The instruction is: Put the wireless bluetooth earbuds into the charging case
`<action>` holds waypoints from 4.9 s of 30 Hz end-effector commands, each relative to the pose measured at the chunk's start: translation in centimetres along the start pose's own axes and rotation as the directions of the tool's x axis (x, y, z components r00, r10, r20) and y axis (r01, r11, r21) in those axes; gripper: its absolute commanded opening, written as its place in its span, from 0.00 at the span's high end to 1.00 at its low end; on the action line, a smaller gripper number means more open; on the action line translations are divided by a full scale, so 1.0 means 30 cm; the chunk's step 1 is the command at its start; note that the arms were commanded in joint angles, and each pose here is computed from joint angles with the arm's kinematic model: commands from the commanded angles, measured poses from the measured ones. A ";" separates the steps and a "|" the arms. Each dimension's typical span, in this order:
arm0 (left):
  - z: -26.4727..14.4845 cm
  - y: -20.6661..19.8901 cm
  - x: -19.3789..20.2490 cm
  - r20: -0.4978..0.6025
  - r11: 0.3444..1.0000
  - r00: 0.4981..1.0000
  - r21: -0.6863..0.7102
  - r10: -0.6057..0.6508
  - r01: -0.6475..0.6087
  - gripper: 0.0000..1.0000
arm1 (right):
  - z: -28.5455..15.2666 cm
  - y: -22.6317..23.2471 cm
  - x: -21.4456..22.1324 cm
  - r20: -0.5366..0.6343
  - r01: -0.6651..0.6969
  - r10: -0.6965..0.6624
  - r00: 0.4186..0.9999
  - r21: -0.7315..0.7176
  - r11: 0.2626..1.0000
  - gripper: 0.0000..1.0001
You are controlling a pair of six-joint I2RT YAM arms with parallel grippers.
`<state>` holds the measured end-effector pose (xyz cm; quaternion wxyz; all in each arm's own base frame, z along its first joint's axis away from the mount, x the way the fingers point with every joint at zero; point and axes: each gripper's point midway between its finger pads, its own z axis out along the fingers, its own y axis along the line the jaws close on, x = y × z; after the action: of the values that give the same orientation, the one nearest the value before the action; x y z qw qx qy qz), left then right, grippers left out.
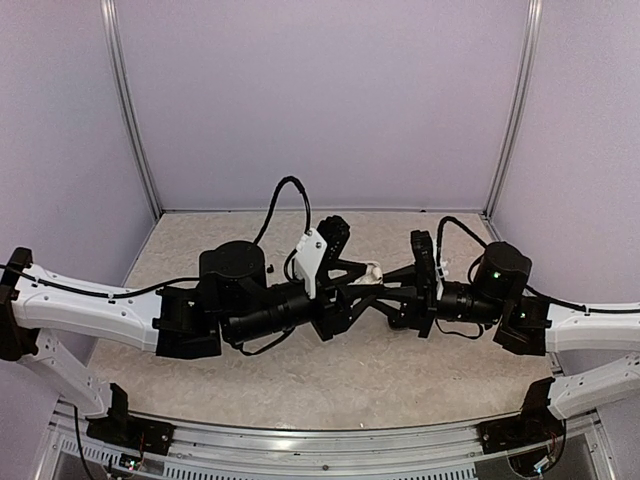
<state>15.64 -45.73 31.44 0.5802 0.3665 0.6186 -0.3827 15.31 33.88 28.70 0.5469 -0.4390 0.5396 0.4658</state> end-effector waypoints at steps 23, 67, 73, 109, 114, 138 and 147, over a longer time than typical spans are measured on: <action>-0.033 0.127 -0.074 0.027 0.973 0.998 -0.226 -0.051 0.056 0.01 | -0.014 -0.125 -0.011 -0.022 0.001 0.005 1.000 0.235 0.972 1.00; 0.026 0.230 0.046 -0.079 0.961 0.981 -0.229 -0.174 0.152 0.01 | -0.032 -0.101 -0.041 0.015 0.005 -0.008 1.000 0.210 0.978 1.00; 0.013 0.243 0.051 -0.081 0.959 0.981 -0.238 -0.179 0.156 0.01 | -0.033 -0.094 -0.038 0.012 0.006 -0.008 1.000 0.203 0.979 1.00; -0.088 0.138 -0.032 -0.027 0.992 0.992 -0.006 -0.123 0.123 0.02 | -0.040 -0.037 -0.012 0.007 0.042 -0.043 0.999 0.109 0.993 1.00; -0.075 0.132 -0.060 -0.018 0.991 0.990 0.000 -0.137 0.137 0.04 | -0.030 -0.021 -0.008 0.004 0.046 -0.046 0.999 0.074 0.996 1.00; -0.011 0.156 0.017 -0.083 0.989 0.985 -0.034 -0.149 0.147 0.06 | -0.019 0.048 -0.003 0.008 0.064 -0.063 0.998 -0.054 0.997 1.00; -0.027 0.138 0.019 -0.079 0.991 0.988 0.009 -0.134 0.135 0.05 | -0.034 0.040 -0.011 0.024 0.066 -0.066 0.998 -0.025 0.997 1.00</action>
<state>18.91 -43.30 29.84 0.5185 0.3390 0.6735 -0.4034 14.77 33.38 27.70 0.5432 -0.4578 0.5401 0.4512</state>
